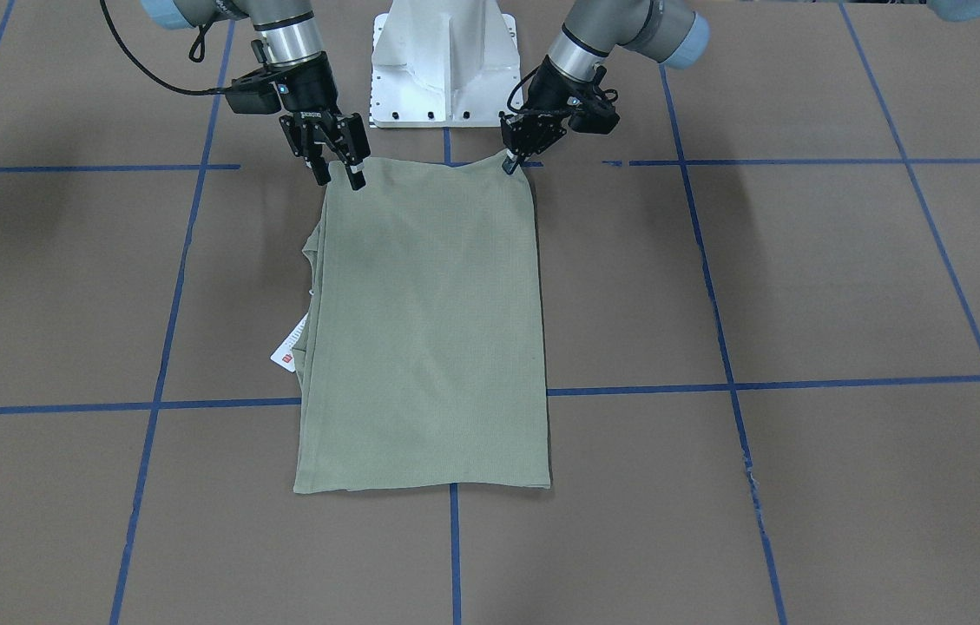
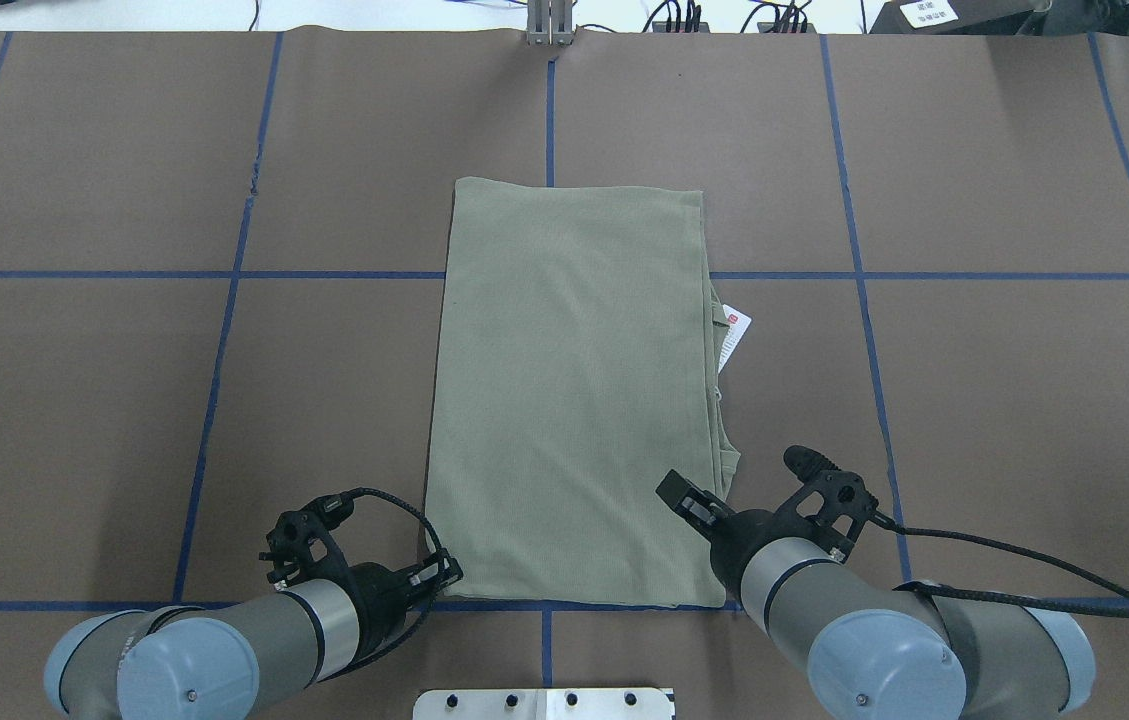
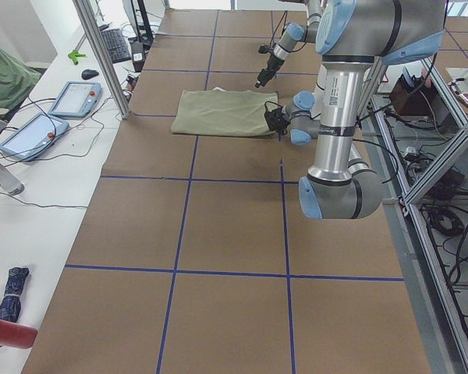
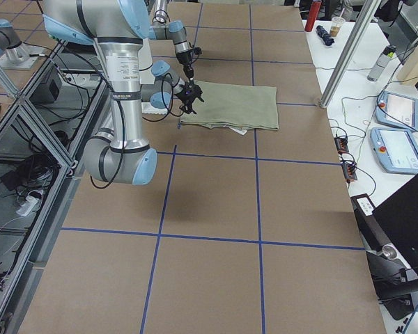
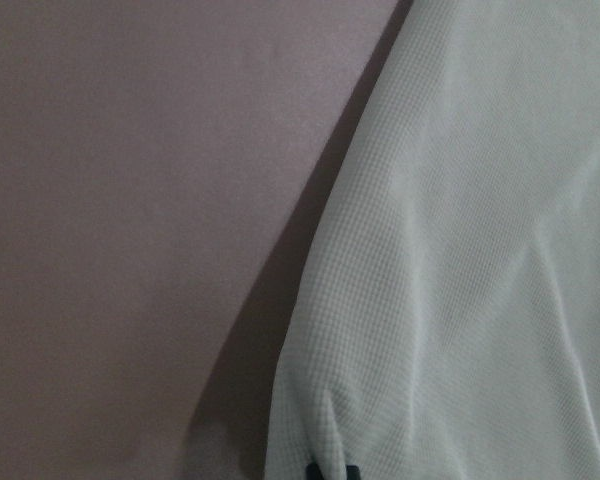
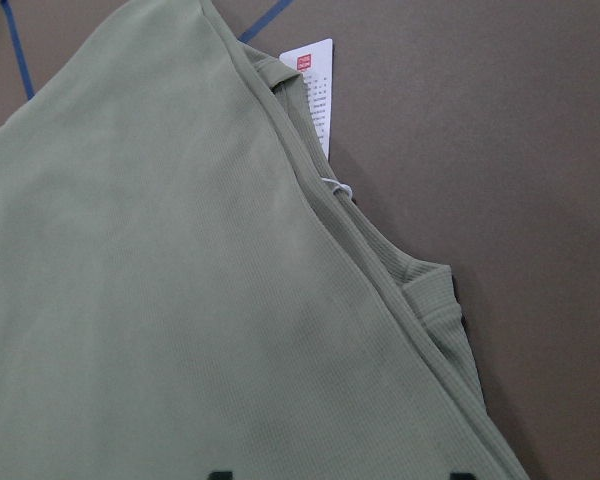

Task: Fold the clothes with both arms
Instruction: 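Grasp the near corners of the shirt with both grippers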

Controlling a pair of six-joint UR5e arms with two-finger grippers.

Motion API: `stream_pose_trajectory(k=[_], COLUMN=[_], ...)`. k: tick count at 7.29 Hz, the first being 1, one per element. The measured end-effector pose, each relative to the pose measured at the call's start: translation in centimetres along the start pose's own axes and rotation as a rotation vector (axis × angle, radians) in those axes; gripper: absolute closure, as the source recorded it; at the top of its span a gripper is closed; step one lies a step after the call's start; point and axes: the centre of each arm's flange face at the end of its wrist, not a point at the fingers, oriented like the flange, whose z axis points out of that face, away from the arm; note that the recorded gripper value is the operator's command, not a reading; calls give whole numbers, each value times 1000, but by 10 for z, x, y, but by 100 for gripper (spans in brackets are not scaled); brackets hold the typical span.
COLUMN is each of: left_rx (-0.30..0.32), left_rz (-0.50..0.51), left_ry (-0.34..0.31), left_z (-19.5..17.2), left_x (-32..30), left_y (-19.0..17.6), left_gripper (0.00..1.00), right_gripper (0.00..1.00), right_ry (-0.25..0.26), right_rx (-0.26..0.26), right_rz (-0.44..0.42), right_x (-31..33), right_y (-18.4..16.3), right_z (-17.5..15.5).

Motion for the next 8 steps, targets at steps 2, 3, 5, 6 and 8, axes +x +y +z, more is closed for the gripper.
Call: stream_pose_trajectory(k=[2,3,5,6,8], left_rx=[-1,-1,-1,-1,-1], left_rz=[-1,-1,0,0,2], left_ry=[4,5,5,3,1], left_z=[-1,-1,-1,-1,0], left_x=[2,2,2,2,0], left_y=[0,0,0,0,1], left_gripper=[100,100,100,100,100], right_gripper=[9,13,26,26,29], right_ry=[36,72,130,149,170], right_rx=[-8,5,24,30,19], right_rz=[-3,-14,-28,-12,20], right_x=[-6,-14,-14,-9,-5], right_y=[22,34,53,59,66], right_z=[0,2,11,17,20])
